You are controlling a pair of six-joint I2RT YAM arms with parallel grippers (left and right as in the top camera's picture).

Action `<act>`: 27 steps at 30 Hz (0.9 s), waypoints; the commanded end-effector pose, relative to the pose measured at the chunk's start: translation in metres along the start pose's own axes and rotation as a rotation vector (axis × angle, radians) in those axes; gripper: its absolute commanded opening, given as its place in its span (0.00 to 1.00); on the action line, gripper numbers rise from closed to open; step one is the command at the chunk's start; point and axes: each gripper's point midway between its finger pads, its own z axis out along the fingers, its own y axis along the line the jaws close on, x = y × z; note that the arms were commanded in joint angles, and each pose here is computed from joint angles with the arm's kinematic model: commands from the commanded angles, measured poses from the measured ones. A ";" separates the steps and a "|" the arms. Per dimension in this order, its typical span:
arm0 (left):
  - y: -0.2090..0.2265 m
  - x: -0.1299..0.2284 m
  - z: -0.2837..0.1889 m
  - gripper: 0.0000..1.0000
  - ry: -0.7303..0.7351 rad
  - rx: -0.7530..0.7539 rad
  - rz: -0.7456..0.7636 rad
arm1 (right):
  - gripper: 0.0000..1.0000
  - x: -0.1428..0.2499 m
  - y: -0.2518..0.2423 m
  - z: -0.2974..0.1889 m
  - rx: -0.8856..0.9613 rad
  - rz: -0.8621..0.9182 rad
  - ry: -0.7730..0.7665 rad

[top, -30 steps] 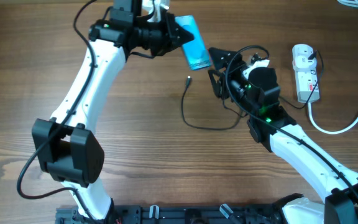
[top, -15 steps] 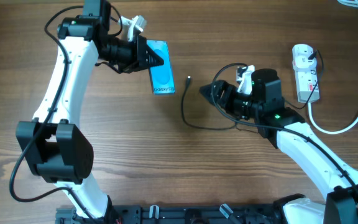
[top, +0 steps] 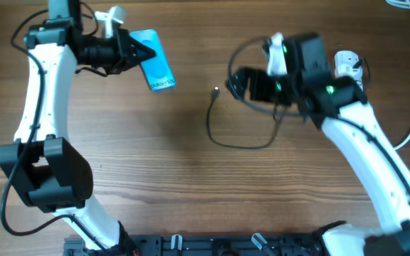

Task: Plug charger to phone and switch on socket
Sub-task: 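Release the phone with the right gripper and move it over the cable plug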

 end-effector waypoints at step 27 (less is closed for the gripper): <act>-0.010 -0.010 -0.011 0.04 -0.038 0.042 -0.062 | 0.47 0.009 -0.053 0.182 0.125 0.103 0.222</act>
